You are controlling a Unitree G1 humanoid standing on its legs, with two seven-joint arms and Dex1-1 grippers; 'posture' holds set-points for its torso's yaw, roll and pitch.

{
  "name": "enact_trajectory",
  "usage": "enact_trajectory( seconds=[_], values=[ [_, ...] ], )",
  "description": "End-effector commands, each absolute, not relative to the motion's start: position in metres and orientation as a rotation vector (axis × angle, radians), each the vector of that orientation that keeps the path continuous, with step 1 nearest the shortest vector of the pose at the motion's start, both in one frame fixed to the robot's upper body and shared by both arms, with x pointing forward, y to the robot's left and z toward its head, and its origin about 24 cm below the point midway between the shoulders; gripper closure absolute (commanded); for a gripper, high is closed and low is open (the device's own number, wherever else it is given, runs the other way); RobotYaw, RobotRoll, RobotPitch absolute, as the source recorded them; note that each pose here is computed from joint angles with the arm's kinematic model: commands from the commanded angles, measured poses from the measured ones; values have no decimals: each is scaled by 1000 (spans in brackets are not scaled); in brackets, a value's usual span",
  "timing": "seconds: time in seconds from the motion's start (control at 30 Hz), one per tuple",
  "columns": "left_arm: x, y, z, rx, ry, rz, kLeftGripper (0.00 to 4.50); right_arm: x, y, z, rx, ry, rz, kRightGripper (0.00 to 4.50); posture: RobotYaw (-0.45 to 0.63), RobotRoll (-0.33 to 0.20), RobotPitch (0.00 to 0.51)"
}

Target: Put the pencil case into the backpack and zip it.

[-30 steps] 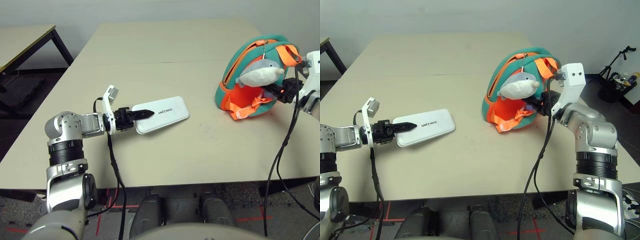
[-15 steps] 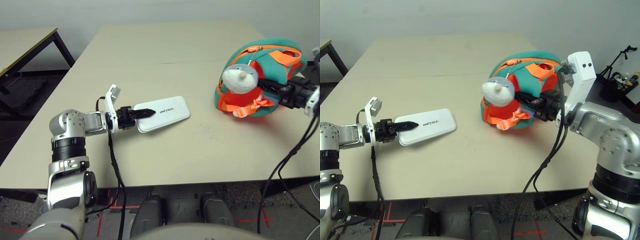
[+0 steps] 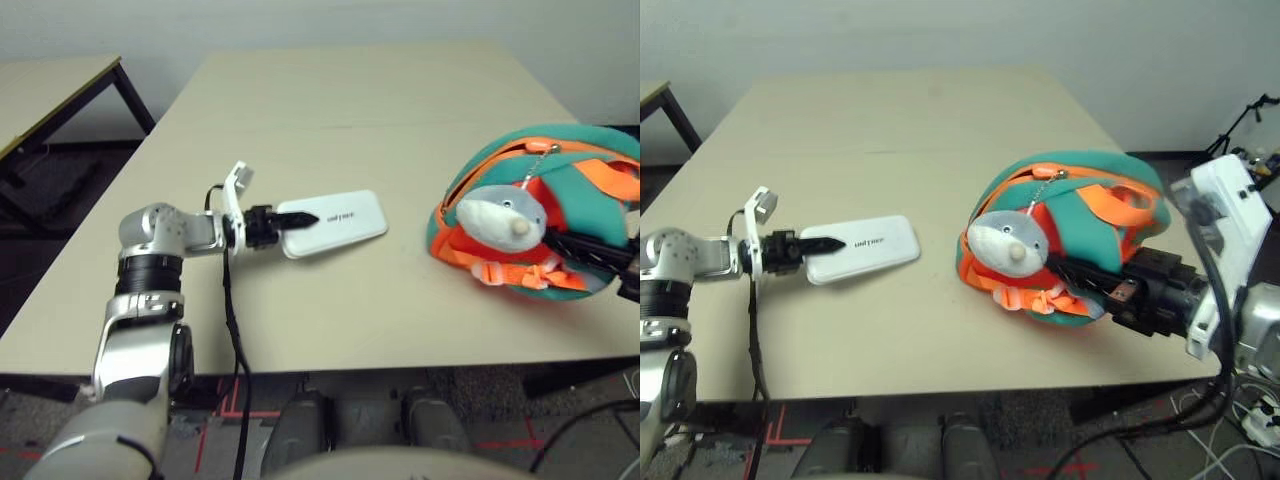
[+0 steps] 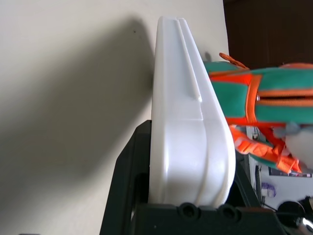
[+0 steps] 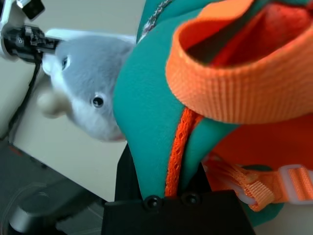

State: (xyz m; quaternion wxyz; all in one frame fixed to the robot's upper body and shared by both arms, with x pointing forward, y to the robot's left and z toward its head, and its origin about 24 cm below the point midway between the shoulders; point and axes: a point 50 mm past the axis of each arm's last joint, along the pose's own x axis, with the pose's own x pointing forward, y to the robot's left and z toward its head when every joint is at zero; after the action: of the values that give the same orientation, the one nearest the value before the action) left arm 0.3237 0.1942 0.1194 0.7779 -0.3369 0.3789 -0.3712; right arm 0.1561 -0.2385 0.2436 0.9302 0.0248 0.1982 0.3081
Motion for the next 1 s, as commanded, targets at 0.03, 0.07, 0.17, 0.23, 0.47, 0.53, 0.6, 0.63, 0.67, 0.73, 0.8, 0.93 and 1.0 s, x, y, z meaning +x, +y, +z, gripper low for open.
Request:
enact_trajectory(
  seconds=[0.03, 0.07, 0.17, 0.23, 0.47, 0.53, 0.6, 0.63, 0.67, 0.73, 0.8, 0.93, 1.0],
  values=[
    [328, 191, 124, -714, 823, -818, 3098, 150, -230, 266, 49, 297, 637, 4358, -282, 0, 13],
    [329, 190, 125, -709, 821, -821, 3098, 150, -229, 268, 50, 288, 636, 4358, -282, 0, 13],
    [331, 191, 128, -693, 803, -826, 3098, 151, -228, 267, 68, 283, 636, 4358, -272, 0, 11],
    [333, 190, 136, -673, 775, -848, 3098, 153, -229, 261, 95, 309, 621, 4358, -258, 0, 11],
    [335, 203, 220, -407, 572, -985, 3098, 164, -243, 233, 93, 412, 564, 4358, -165, 0, 19],
    [328, 208, 247, -304, 517, -1026, 3098, 166, -247, 228, 91, 431, 557, 4358, -144, 0, 27],
    [319, 210, 272, -205, 475, -1069, 3098, 168, -251, 225, 82, 446, 558, 4358, -138, 0, 30],
    [316, 210, 280, -172, 464, -1086, 3098, 169, -252, 224, 86, 445, 555, 4358, -124, 0, 36],
    [311, 209, 289, -127, 446, -1114, 3098, 170, -255, 223, 79, 456, 556, 4358, -118, 0, 40],
    [305, 205, 301, -49, 423, -1161, 3098, 171, -258, 222, 78, 459, 554, 4358, -104, 0, 51],
    [300, 198, 309, 18, 400, -1214, 3098, 171, -262, 221, 69, 467, 553, 4358, -98, 0, 58],
    [300, 173, 314, 97, 345, -1323, 3098, 172, -266, 221, 59, 466, 546, 4358, -91, 0, 82],
    [300, 160, 311, 120, 343, -1374, 3098, 173, -267, 221, 49, 465, 550, 4358, -91, 0, 86]
  ],
)
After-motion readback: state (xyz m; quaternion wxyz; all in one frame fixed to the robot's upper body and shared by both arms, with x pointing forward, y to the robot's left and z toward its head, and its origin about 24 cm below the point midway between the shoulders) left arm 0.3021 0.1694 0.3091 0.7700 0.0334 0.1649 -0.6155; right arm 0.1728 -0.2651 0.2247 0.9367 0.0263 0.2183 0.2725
